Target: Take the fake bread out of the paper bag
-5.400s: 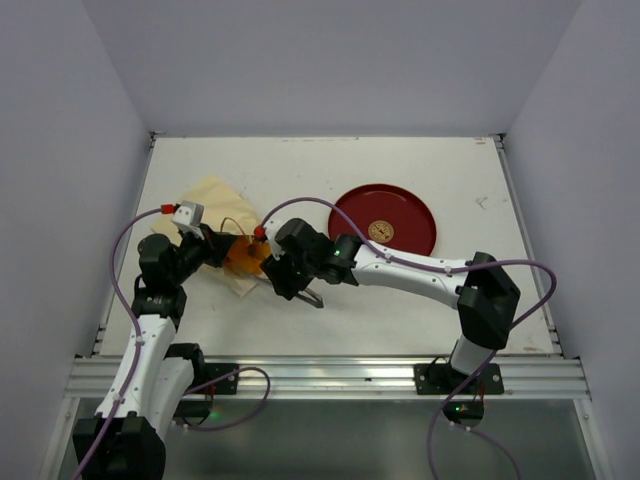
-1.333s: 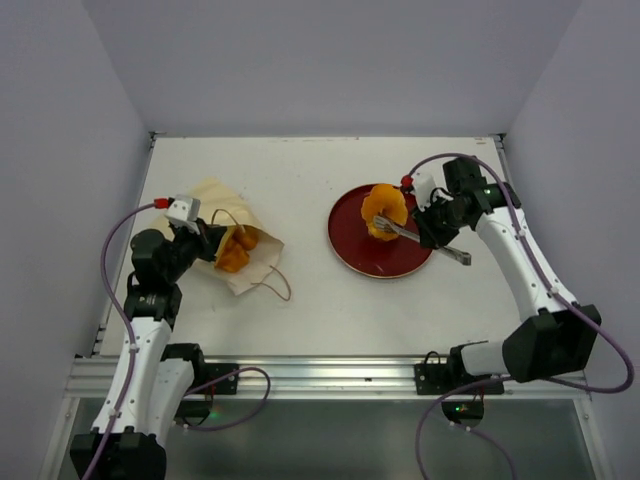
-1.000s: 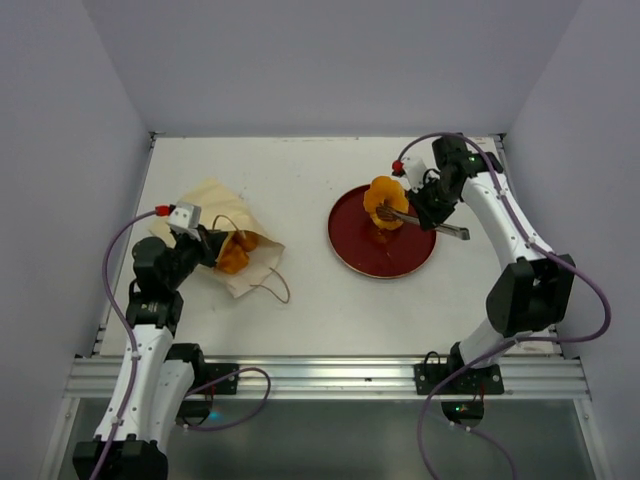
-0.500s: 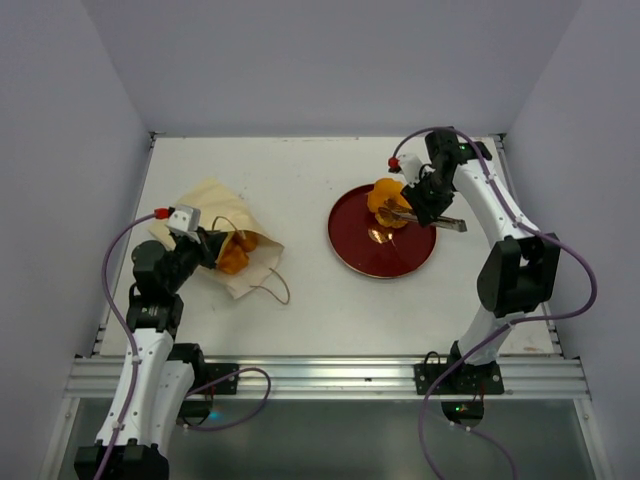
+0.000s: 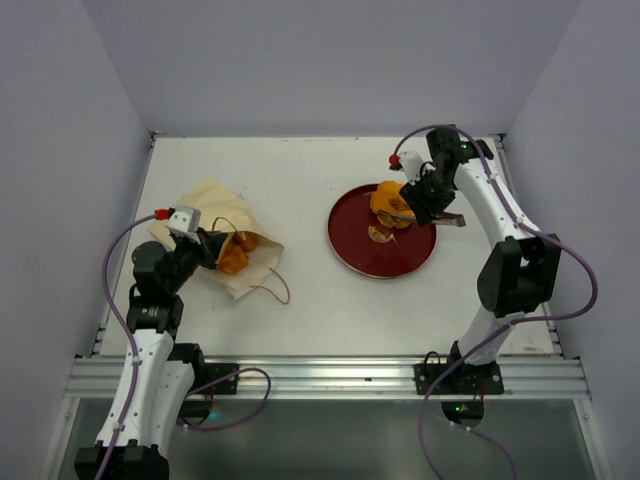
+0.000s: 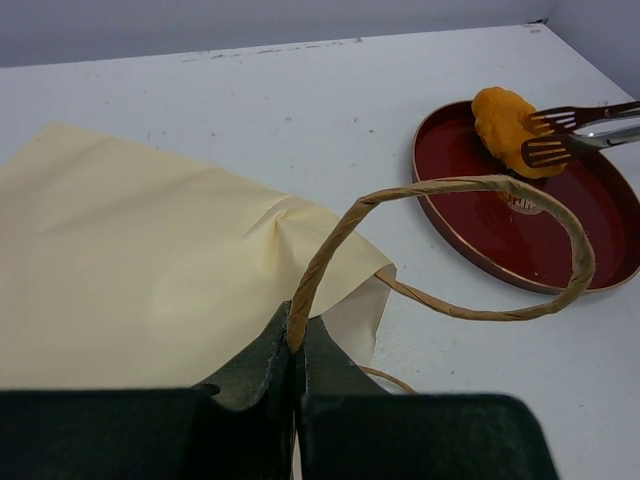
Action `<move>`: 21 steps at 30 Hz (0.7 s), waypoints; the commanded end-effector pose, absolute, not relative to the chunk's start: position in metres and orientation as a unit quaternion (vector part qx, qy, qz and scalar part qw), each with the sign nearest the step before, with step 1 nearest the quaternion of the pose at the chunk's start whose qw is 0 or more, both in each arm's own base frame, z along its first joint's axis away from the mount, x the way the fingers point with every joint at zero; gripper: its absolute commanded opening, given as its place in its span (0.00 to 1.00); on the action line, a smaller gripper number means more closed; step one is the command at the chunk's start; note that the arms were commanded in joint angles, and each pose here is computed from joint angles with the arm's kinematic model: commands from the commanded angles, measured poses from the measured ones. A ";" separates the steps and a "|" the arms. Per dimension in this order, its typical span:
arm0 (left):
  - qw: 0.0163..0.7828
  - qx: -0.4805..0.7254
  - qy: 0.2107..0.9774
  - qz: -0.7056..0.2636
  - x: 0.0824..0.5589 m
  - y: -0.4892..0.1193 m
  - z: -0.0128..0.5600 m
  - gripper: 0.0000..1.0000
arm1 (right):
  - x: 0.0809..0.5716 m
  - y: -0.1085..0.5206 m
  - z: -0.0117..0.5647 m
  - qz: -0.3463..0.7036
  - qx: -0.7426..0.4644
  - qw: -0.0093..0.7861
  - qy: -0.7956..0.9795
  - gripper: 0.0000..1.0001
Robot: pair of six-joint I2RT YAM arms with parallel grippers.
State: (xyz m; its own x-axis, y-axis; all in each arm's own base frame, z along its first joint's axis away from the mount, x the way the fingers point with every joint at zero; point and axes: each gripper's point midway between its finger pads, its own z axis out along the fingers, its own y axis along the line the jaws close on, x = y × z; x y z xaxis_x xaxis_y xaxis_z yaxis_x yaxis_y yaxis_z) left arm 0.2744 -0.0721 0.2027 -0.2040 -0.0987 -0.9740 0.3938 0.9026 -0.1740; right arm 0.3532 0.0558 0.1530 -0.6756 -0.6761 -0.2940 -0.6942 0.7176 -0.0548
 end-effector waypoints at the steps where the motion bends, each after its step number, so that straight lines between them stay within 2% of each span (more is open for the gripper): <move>1: 0.634 0.103 0.741 -0.196 0.276 -0.073 0.208 0.01 | 0.362 0.055 0.186 0.025 -0.362 0.200 0.910 0.49; 11: 0.633 0.104 0.741 -0.197 0.276 -0.073 0.208 0.01 | 0.359 0.061 0.197 0.040 -0.362 0.219 0.905 0.56; 21: 0.634 0.105 0.740 -0.198 0.275 -0.074 0.209 0.00 | 0.353 0.075 0.220 0.072 -0.363 0.256 0.893 0.55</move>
